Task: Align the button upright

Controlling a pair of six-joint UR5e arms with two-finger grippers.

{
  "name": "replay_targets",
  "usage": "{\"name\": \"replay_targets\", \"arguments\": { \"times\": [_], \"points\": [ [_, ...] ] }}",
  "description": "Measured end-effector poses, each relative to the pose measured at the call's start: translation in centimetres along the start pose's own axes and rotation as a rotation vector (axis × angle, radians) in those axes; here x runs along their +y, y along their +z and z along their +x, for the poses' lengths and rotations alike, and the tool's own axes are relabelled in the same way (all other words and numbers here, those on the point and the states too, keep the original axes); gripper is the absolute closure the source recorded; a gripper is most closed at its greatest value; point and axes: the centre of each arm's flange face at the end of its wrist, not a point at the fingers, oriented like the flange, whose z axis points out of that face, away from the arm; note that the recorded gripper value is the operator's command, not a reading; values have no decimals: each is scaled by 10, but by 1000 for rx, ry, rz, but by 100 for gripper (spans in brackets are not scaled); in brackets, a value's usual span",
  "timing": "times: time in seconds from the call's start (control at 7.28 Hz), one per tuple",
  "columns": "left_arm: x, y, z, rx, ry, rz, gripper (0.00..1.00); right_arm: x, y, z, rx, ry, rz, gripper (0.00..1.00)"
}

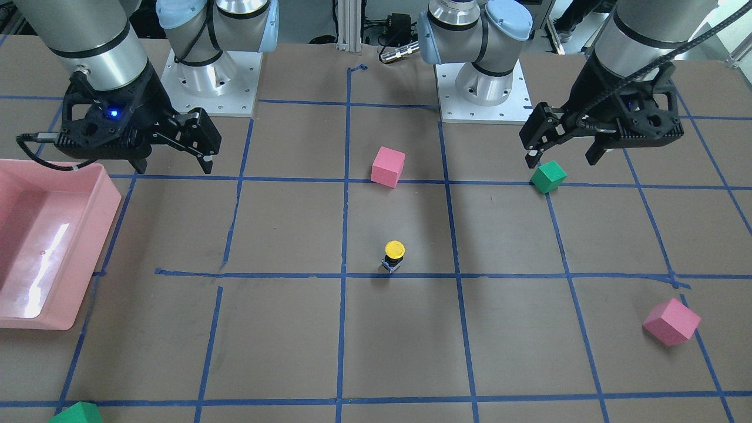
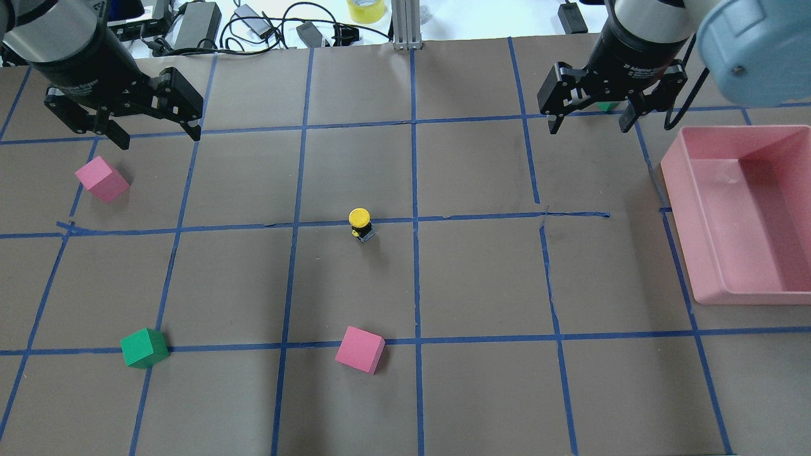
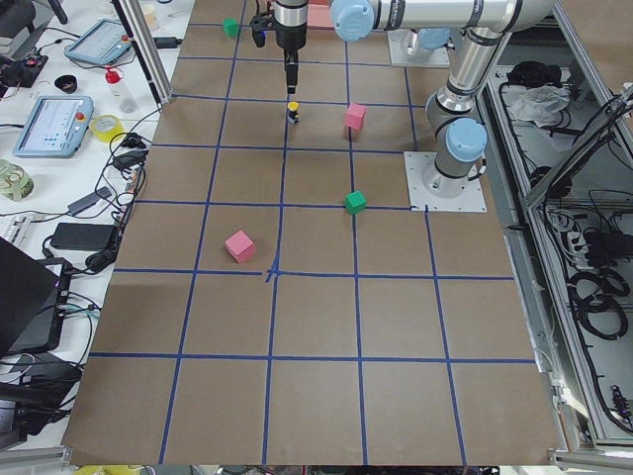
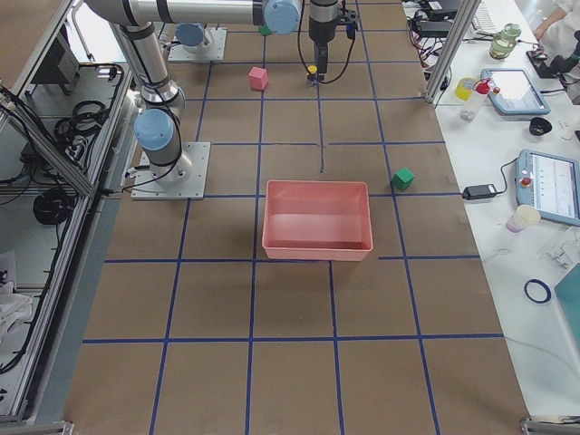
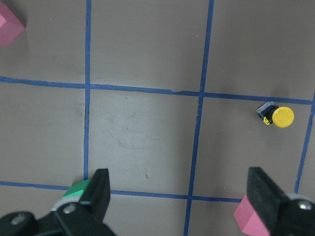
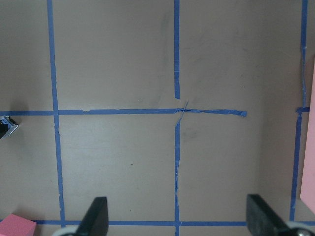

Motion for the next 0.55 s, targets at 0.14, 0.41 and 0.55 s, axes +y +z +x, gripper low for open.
{"name": "replay_targets", "arguments": {
  "times": [0.14, 0.41, 0.55],
  "points": [
    [1, 2, 0, 3, -5, -16, 0, 0, 0, 0, 0, 0, 0, 0],
    [4, 6, 0, -1, -7, -33, 0, 0, 0, 0, 0, 0, -1, 0],
    [4, 7, 0, -4, -8, -35, 0, 0, 0, 0, 0, 0, -1, 0]
  ]
}}
